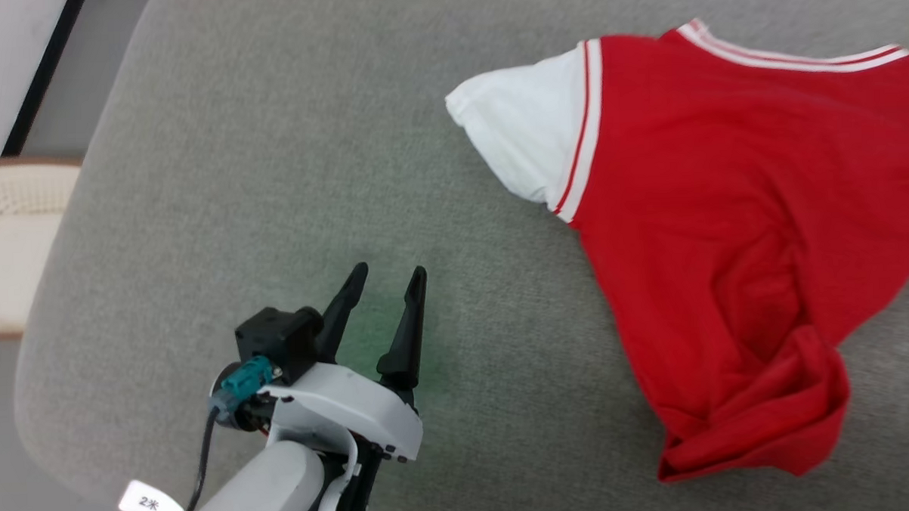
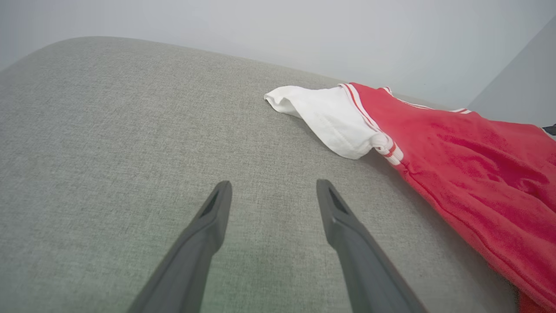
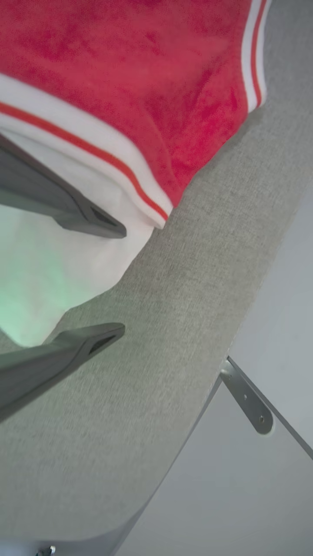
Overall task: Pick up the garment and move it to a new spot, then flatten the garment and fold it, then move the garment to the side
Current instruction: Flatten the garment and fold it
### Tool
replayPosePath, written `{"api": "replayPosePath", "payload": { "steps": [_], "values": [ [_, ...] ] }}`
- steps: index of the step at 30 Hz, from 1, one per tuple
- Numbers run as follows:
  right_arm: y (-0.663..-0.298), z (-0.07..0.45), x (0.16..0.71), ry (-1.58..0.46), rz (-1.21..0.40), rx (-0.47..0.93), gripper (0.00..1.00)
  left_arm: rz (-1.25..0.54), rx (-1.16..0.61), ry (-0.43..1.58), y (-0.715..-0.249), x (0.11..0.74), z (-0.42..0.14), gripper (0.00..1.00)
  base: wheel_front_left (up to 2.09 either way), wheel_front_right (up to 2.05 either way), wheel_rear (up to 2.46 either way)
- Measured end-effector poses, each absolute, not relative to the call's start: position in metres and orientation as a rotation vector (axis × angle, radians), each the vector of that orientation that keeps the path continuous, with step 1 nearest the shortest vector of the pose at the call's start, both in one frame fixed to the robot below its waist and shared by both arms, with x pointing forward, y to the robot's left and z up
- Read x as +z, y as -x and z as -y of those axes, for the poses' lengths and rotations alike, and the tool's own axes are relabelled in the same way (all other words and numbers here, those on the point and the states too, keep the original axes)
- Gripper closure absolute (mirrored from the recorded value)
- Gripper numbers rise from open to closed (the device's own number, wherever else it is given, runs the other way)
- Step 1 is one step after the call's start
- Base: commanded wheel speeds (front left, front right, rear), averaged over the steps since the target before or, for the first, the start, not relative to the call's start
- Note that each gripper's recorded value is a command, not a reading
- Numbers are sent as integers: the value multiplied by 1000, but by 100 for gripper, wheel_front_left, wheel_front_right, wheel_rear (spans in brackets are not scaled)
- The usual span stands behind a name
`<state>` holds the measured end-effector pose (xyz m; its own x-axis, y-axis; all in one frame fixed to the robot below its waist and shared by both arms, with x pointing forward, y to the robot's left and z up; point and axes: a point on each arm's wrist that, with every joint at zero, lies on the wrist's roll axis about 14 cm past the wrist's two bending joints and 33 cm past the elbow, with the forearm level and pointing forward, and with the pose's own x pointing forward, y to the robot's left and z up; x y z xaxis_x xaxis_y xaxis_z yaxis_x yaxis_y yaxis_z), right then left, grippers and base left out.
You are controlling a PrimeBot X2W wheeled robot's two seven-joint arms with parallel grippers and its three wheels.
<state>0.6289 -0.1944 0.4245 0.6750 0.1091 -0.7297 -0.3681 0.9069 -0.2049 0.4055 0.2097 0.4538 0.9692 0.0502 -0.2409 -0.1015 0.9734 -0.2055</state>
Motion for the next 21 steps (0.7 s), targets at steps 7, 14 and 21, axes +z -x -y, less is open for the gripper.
{"api": "replayPosePath", "payload": {
  "steps": [7,14,21],
  "values": [
    [-628,171,385,364,-873,343,0,-264,112,216,-404,445,-221,0,0,0,0],
    [-628,167,381,372,-890,366,0,-263,103,197,-412,448,-223,0,0,0,0],
    [-626,167,381,382,-883,378,0,-263,84,204,-418,449,-216,0,0,0,0]
  ]
}}
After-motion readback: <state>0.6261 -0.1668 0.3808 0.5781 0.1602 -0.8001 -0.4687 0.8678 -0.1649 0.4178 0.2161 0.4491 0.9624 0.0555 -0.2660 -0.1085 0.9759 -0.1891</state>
